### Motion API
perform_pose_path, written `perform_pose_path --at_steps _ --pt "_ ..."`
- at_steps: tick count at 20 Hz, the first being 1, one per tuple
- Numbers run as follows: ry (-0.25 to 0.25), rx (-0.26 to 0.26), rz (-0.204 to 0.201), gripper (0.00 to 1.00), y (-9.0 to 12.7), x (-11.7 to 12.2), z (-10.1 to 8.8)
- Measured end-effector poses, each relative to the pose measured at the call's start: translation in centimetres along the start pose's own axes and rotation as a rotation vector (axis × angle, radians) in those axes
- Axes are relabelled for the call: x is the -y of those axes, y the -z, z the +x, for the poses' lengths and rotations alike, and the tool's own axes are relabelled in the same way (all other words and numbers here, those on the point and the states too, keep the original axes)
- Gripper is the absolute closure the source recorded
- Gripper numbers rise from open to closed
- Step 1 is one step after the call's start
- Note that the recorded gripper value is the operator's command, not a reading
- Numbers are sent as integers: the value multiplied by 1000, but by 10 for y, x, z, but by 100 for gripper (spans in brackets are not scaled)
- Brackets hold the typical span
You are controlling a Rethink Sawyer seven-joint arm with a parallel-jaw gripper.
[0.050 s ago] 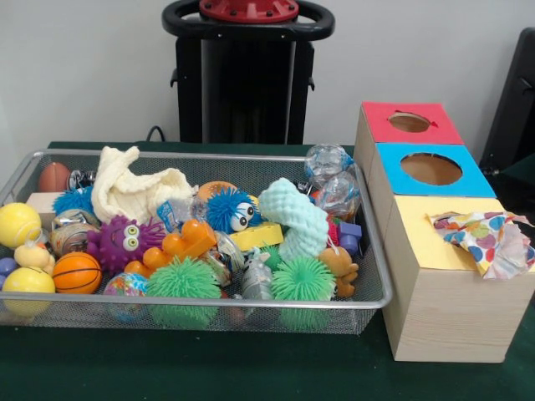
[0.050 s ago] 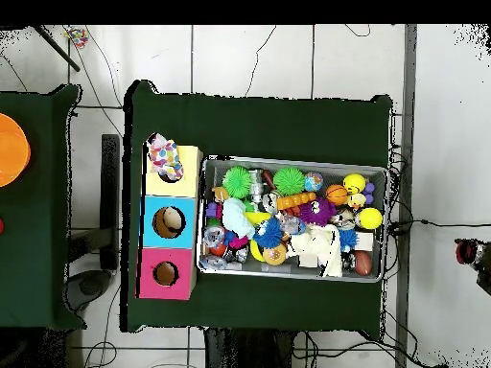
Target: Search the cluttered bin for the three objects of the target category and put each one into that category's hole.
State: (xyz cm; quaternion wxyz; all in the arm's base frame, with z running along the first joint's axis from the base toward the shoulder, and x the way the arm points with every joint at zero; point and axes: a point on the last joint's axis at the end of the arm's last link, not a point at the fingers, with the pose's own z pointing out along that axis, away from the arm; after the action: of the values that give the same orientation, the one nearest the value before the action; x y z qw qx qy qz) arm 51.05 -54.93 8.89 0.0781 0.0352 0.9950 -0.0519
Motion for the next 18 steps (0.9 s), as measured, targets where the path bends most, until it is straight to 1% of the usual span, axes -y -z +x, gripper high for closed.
perform_pose_path --at_steps 3,6,7,8,10,11,13,15,16,17,18 --pt "-23 -17 -24 100 -15 17 0" --pt "-36 -42 -67 100 -34 34 -3" --pt "-35 -51 -79 100 -39 38 -5" --pt "-27 -67 -101 100 -48 46 -9" --pt "-13 -84 -122 100 -57 53 -13" --pt "-2 -92 -132 100 -62 56 -15" --pt "36 -108 -156 100 -72 65 -23" --pt "74 -118 -172 100 -79 71 -30" --pt "102 -122 -179 100 -82 74 -34" --pt "161 -127 -188 100 -88 79 -43" --pt "193 -131 -193 100 -91 78 -47"
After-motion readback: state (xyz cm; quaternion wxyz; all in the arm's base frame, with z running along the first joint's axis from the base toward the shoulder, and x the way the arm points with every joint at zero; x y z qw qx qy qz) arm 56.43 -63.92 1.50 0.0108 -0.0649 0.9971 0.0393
